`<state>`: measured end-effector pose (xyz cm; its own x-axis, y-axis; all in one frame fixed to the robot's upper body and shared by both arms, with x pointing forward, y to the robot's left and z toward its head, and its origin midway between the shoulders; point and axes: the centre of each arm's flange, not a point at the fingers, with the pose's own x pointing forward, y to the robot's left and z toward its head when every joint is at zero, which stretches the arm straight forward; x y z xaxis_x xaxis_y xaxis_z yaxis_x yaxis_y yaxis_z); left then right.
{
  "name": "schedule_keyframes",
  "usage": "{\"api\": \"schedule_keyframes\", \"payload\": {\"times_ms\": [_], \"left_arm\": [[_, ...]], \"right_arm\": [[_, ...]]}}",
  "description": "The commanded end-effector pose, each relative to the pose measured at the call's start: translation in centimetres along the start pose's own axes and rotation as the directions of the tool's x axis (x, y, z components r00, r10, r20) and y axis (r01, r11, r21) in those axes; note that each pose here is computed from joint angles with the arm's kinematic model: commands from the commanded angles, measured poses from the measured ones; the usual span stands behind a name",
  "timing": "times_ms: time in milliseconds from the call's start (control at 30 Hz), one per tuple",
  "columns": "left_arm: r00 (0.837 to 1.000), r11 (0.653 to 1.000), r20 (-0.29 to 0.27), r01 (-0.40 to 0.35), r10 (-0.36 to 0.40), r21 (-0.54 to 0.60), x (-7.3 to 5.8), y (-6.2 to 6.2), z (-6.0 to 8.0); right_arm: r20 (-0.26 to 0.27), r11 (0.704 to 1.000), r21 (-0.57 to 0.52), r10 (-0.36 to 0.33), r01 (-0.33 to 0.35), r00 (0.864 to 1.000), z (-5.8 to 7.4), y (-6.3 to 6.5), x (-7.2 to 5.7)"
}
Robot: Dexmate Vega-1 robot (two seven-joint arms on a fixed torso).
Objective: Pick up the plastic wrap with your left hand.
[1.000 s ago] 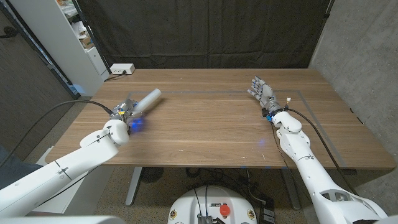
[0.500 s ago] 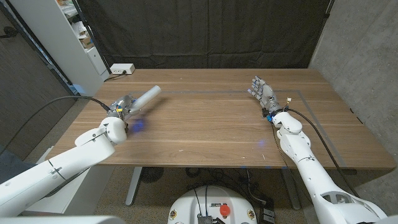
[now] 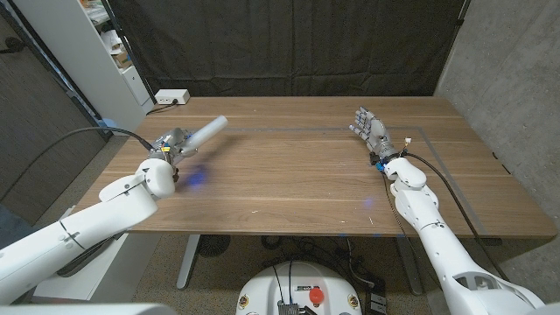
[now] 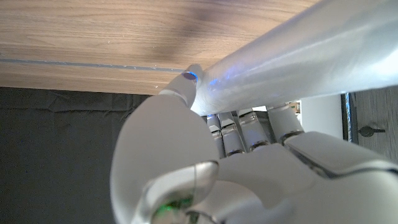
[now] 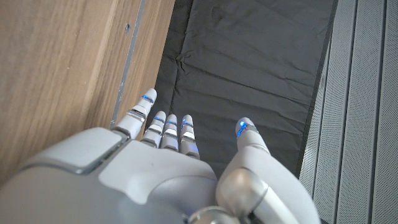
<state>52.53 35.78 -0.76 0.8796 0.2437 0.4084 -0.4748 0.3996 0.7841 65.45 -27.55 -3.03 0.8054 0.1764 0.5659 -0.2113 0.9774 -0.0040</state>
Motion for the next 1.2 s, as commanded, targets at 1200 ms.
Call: {"api": "schedule_keyframes", "payload": {"times_ms": [1200], "left_arm": [[0.993, 0.998, 0.108, -0.049, 0.043, 0.048, -0.9, 4.3, 3.1]], "right_arm": [[0.022, 1.000, -0.013, 0.007, -0.006, 1.000, 1.0, -0.3, -0.2]]}}
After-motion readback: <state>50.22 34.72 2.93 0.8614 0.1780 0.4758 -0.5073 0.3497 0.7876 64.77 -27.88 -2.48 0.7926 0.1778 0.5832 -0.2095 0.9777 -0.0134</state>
